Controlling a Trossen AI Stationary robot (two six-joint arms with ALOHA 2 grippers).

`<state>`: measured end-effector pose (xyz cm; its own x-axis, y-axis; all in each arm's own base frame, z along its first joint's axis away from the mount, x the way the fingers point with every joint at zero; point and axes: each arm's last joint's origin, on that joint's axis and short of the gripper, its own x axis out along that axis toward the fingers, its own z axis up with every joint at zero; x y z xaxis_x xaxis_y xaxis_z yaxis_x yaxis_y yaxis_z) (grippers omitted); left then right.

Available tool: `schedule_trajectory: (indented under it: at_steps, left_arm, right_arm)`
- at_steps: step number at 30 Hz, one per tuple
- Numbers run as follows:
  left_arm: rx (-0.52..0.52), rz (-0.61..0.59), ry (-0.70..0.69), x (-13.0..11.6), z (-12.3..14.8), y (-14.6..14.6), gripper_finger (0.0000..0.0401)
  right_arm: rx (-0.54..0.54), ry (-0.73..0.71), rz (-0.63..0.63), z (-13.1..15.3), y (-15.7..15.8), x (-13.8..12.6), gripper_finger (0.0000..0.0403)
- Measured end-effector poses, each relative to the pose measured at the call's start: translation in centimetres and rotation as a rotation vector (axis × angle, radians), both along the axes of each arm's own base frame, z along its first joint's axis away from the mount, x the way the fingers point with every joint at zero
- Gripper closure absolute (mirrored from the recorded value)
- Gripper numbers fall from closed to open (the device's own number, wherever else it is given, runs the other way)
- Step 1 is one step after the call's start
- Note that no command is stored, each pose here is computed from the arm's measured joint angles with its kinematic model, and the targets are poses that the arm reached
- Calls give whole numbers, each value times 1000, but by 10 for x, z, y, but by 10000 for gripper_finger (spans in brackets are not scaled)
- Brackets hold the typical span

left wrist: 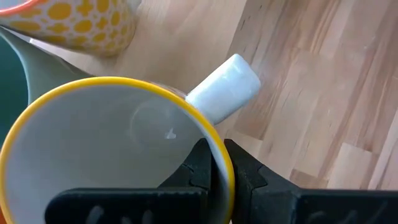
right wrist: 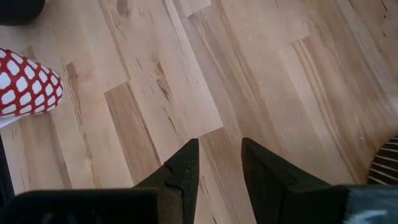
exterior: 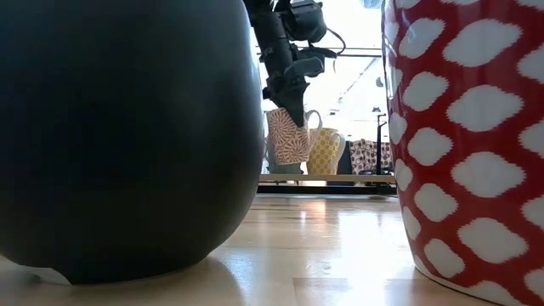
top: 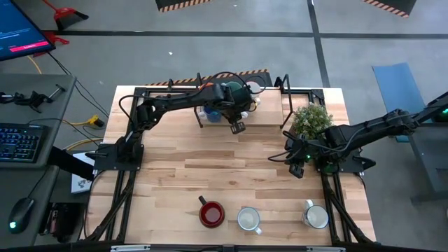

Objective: Place coffee mugs
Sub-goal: Put the yellow patterned mug on the shelf

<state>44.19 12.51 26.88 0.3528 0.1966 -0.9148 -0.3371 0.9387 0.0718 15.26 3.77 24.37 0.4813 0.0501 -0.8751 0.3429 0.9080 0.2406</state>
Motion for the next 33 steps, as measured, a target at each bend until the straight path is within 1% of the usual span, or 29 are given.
schedule_trajectory:
  at_steps: [5, 12, 18, 22, 28, 33]
  left_arm:
    - [0, 0, 1, 0, 0, 0, 393]
    - [-6, 1, 30, 5, -14, 2, 393]
    - [19, 11, 23, 6, -14, 3, 391]
    - [5, 17, 40, 3, -15, 7, 382]
    - [10, 9, 49, 2, -15, 7, 384]
    - [11, 9, 49, 2, -15, 7, 369]
  right_arm:
    - [0, 0, 0, 0, 0, 0, 304]
    - [1, 0, 1, 0, 0, 0, 304]
    - [1, 0, 0, 0, 0, 0, 304]
    - [1, -1, 0, 0, 0, 0, 304]
    - [2, -3, 1, 0, 0, 0, 304]
    - [2, -3, 0, 0, 0, 0, 304]
